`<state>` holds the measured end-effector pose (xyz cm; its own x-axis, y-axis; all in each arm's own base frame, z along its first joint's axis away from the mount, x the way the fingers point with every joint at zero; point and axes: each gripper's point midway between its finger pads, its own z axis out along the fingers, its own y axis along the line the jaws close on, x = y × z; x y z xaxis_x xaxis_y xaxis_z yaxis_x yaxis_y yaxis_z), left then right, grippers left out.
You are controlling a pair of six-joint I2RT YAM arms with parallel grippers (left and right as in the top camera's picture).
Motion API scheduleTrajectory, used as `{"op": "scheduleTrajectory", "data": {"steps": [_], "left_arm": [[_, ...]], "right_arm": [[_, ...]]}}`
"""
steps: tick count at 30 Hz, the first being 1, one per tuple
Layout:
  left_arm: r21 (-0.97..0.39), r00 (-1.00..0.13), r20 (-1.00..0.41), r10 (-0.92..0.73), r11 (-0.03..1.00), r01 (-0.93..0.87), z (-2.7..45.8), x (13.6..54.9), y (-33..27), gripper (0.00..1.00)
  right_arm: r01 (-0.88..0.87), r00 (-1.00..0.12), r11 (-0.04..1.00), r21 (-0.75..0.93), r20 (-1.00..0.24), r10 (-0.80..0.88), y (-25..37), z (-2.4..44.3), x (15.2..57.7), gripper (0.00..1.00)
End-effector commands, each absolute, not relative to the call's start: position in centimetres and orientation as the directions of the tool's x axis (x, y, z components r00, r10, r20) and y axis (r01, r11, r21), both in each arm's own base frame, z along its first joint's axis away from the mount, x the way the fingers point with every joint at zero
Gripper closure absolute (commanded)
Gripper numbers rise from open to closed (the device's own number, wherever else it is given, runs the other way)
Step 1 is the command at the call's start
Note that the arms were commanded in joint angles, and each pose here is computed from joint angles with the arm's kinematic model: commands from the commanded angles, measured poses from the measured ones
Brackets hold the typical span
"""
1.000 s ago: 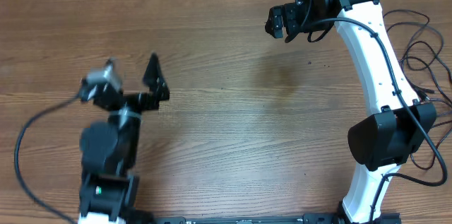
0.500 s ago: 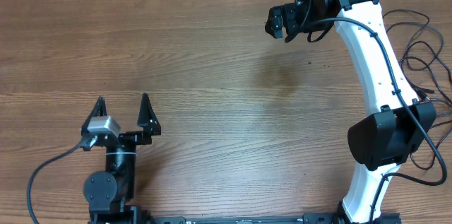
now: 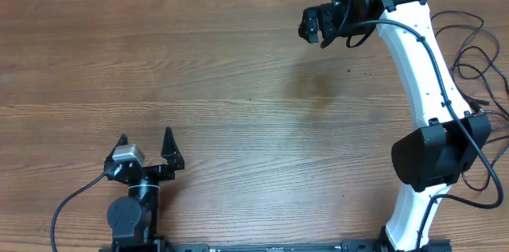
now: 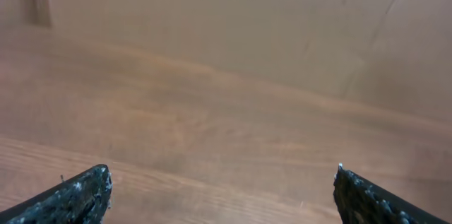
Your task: Untangle cables
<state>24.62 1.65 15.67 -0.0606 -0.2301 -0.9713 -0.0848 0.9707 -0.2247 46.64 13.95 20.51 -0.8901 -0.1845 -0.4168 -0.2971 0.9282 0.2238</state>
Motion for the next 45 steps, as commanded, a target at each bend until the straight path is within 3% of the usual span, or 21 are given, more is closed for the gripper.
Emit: {"op": "scheduleTrajectory", "data": {"steps": [1, 7, 45], "left_arm": [[-0.192, -0.064, -0.978, -0.197, 0.978, -0.081, 15.55, 24.55, 1.69, 0.0], [-0.115, -0.073, -0.99, -0.12, 0.991, -0.07, 15.5, 24.55, 1.58, 0.0], [-0.138, -0.07, -0.987, -0.142, 0.989, -0.053, 15.6, 24.58, 1.17, 0.0]], "right_arm": [[-0.298, -0.883, 0.927, 0.227, -0.433, -0.178, 14.04, 20.98, 47.14, 0.0], [-0.298, -0.883, 0.927, 0.227, -0.433, -0.178, 14.04, 20.98, 47.14, 0.0], [-0.298, -0.883, 0.927, 0.227, -0.433, -0.178, 14.04, 20.98, 47.14, 0.0]]}}
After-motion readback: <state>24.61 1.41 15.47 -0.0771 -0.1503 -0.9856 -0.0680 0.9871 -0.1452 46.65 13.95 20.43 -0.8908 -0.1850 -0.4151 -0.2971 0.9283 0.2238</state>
